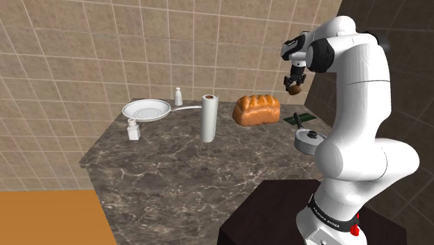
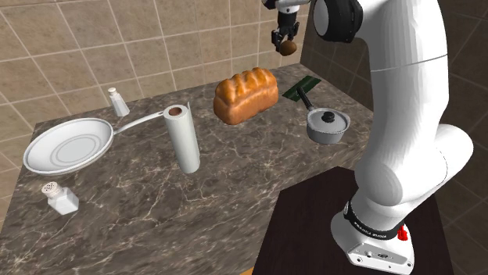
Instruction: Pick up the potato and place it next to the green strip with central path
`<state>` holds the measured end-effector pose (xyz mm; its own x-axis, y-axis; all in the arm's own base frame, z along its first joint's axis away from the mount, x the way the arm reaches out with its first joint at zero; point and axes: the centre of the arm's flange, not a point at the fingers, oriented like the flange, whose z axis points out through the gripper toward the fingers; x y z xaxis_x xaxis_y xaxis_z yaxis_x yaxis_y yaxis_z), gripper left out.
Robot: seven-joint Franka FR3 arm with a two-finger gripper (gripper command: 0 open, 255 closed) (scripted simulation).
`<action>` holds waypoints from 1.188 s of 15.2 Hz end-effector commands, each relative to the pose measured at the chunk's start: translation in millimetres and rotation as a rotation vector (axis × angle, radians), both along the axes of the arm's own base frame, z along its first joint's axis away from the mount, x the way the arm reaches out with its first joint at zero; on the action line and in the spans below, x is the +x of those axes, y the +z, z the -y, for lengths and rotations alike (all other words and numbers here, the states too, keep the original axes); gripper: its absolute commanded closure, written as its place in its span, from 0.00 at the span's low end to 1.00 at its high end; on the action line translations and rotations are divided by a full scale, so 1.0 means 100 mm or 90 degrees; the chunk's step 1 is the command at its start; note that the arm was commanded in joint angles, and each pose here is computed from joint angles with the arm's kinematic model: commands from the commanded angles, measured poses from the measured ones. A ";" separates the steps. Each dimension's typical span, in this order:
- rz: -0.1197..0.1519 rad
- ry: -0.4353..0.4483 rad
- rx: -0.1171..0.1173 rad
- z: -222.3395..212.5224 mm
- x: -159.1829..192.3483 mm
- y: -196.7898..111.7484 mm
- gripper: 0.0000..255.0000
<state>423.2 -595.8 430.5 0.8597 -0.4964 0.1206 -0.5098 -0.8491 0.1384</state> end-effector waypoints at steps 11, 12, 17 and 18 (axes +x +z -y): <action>0.000 0.000 0.000 0.01 0.00 -0.63 1.00; 0.000 0.000 0.000 0.01 0.00 -0.69 1.00; 0.000 0.000 0.000 0.01 0.00 -0.82 1.00; 0.000 0.000 0.000 0.01 0.00 -0.82 1.00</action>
